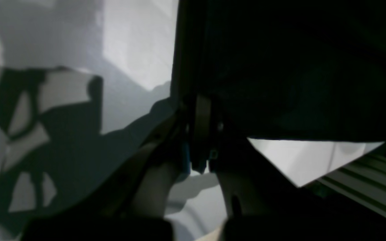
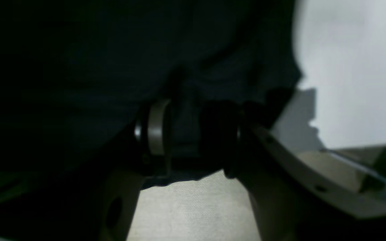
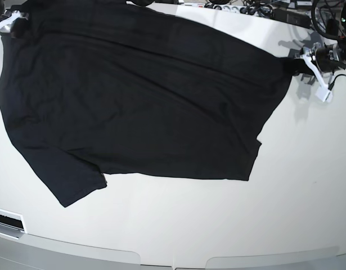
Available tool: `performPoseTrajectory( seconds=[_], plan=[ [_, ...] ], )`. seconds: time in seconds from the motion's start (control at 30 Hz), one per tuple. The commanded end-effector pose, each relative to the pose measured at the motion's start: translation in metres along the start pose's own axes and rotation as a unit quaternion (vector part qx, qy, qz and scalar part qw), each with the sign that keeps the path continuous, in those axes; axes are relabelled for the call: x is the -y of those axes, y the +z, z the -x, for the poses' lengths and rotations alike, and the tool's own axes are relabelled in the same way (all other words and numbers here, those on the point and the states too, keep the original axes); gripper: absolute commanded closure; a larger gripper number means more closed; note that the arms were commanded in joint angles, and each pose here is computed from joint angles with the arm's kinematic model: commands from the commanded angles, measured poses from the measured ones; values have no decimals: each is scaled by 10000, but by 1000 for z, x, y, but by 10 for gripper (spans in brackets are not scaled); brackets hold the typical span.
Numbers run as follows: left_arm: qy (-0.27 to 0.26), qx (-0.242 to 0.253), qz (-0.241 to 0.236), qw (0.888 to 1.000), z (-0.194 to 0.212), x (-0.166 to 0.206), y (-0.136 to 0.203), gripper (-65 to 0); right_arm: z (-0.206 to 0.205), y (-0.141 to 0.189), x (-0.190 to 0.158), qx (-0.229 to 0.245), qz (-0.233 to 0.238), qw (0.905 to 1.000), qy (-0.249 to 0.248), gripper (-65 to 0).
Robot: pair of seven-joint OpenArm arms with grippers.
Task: Layout the t-shirt on the table in an organized manner, then fold the t-shirt properly
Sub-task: 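Hold the shirt edges with both grippers and pull them apart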
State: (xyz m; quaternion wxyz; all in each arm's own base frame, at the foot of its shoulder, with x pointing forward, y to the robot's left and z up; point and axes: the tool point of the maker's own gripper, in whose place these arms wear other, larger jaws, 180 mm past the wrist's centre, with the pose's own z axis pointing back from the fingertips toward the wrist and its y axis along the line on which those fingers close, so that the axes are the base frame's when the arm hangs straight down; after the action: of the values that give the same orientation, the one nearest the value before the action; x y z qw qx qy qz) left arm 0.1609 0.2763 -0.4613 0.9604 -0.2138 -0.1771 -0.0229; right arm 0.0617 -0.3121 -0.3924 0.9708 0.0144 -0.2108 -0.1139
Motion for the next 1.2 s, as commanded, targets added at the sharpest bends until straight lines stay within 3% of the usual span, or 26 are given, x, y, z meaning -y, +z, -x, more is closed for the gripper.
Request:
performPoseTrajectory(
  seconds=[0.0, 0.07, 0.17, 0.33, 0.47, 0.57, 0.73, 1.17],
  plan=[
    [-60, 22, -147, 9999, -6, -8, 6, 0, -2, 2, 8, 45, 110, 9999, -9, -257],
    [-7, 82, -82, 9999, -8, -6, 6, 0, 7, -3, 15, -22, 175, 9997, -193, -271],
    [58, 162, -5, 9999, -12, -3, 6, 0, 21, -10, 25, -122, 271, 9982, -520, -347],
    [56, 166, -3, 9998, -12, -3, 6, 0, 42, -20, 33, -300, 229, 9966, -732, -356],
    [55, 165, -5, 9998, -12, -3, 6, 0, 58, -20, 62, -460, 962, 9893, -998, -356],
    [55, 173, 0, 9998, -13, -3, 6, 0, 67, -21, 69, -585, 1123, 9859, -1093, -356],
    [121, 226, 76, 9996, -15, 0, 6, 0, 73, -26, 65, -637, 948, 9868, -1144, -356],
    [121, 182, 75, 9997, -13, 0, 6, 0, 73, -64, 35, -543, -350, 9842, -1650, -356]
  ],
)
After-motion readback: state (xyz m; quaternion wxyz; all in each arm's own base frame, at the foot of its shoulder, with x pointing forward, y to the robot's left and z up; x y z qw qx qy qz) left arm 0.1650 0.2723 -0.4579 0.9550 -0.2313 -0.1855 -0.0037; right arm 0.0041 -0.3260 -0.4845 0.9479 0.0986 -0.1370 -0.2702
